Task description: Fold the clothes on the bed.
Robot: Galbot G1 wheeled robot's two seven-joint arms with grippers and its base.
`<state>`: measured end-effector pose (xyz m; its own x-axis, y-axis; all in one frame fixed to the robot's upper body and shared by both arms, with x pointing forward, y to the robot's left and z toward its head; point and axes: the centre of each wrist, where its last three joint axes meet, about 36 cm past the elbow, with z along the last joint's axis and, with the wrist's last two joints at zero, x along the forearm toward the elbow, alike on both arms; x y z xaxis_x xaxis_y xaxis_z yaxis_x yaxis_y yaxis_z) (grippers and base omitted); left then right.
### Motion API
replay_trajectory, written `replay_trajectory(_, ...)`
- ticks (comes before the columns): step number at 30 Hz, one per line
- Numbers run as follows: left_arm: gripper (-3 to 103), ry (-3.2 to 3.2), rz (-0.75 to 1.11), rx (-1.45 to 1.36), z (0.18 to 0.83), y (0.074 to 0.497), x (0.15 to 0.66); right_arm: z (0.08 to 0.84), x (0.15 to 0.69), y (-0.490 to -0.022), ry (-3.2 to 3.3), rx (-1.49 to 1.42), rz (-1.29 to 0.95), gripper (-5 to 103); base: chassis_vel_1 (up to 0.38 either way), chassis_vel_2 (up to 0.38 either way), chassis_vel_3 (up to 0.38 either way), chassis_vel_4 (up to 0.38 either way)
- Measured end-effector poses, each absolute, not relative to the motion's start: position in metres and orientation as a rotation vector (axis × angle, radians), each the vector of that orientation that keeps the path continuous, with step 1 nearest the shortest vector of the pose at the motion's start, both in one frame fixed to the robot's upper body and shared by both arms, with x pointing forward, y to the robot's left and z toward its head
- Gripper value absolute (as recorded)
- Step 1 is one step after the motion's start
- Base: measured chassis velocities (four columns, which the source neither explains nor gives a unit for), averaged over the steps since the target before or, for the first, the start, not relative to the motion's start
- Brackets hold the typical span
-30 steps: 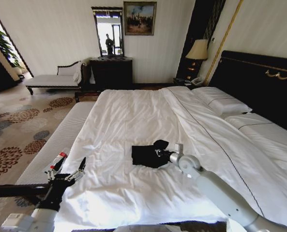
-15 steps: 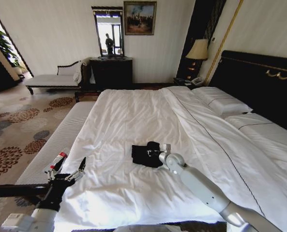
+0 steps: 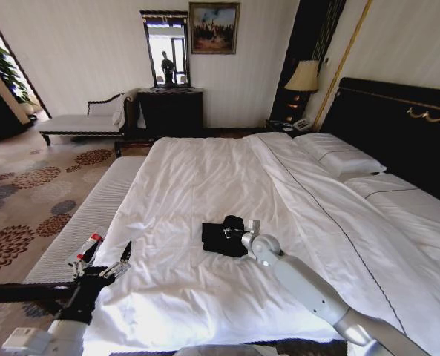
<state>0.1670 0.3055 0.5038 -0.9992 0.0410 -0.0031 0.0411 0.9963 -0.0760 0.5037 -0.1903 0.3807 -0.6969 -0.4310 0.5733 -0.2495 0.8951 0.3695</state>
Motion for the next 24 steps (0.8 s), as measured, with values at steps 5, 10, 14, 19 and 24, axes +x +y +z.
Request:
replay_trajectory(5,100,3.137,-0.12,0.065,0.504,0.305,0.167,0.377,0.503,-0.174,-2.372,0.483,-0.339,5,0.0,0.0,0.0,0.0)
replay_trajectory(10,100,3.137,-0.119,0.064,0.504,0.305,0.167,0.364,0.499,-0.164,-2.427,0.452,-0.251,23,0.0,0.0,0.0,0.0)
replay_trajectory(14,100,3.137,-0.12,0.065,0.504,0.305,0.167,0.362,0.495,-0.165,-2.449,0.451,-0.214,33,0.0,0.0,0.0,0.0)
replay_trajectory(19,100,3.137,-0.119,0.065,0.504,0.305,0.167,0.384,0.483,-0.152,-2.491,0.534,-0.217,56,0.0,0.0,0.0,0.0)
replay_trajectory(24,100,3.137,-0.119,0.065,0.504,0.305,0.167,0.413,0.458,-0.136,-2.499,0.681,-0.248,72,0.0,0.0,0.0,0.0)
